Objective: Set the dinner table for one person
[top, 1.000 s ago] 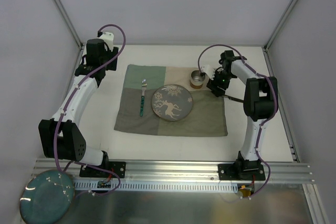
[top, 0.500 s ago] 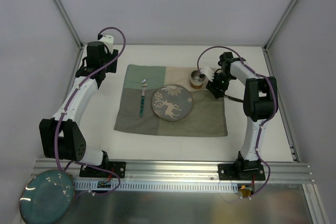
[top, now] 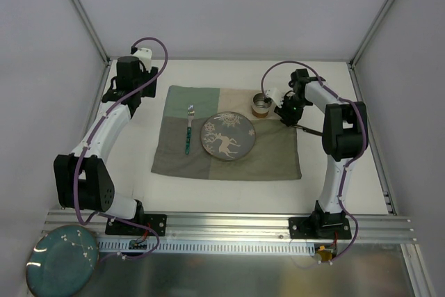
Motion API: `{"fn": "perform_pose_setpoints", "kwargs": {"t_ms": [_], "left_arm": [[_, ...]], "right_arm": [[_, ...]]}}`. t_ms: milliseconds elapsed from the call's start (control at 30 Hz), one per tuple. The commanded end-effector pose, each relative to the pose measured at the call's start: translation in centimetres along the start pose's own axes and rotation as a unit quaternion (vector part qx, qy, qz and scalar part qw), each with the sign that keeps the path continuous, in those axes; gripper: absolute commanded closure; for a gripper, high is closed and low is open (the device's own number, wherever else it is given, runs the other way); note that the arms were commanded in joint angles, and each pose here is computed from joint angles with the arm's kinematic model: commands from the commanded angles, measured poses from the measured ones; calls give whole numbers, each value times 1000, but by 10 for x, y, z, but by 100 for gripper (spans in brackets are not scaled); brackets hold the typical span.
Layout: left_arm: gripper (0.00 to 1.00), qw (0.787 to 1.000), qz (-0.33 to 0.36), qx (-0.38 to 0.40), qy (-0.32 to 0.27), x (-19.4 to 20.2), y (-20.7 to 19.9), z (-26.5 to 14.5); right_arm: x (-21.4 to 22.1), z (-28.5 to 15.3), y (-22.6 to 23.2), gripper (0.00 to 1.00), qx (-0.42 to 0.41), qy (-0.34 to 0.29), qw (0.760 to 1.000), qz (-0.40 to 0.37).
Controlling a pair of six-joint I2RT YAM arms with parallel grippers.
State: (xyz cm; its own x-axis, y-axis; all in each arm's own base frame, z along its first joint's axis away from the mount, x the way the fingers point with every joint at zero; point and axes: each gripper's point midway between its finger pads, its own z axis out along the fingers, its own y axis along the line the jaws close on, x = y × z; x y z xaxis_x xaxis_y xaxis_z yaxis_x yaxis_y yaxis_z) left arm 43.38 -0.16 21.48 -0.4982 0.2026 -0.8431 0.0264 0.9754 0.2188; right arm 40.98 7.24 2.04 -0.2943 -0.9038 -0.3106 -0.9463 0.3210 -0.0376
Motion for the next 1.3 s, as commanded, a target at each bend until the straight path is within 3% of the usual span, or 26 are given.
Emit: {"fn": "perform_pose_setpoints", "kwargs": {"t_ms": [0, 533, 1133, 1167, 1267], "left_arm": [[37, 1000, -13, 2, -17, -6, 2, 2], [37, 999, -24, 12, -23, -7, -1, -3], [37, 999, -24, 17, -27, -8, -3, -7], [37, 999, -24, 16, -28, -8, -3, -7], [37, 999, -23, 17, -27, -7, -3, -7]], "right_arm": [[1, -9, 7, 100, -7, 8, 1000, 0], [-18, -72, -12, 100, 42, -23, 999, -2], [-9, -65, -7, 99, 21, -12, 1000, 10], [-9, -65, -8, 78, 21, -11, 1000, 13], [-9, -69, -13, 48, 31, -14, 999, 17]]}}
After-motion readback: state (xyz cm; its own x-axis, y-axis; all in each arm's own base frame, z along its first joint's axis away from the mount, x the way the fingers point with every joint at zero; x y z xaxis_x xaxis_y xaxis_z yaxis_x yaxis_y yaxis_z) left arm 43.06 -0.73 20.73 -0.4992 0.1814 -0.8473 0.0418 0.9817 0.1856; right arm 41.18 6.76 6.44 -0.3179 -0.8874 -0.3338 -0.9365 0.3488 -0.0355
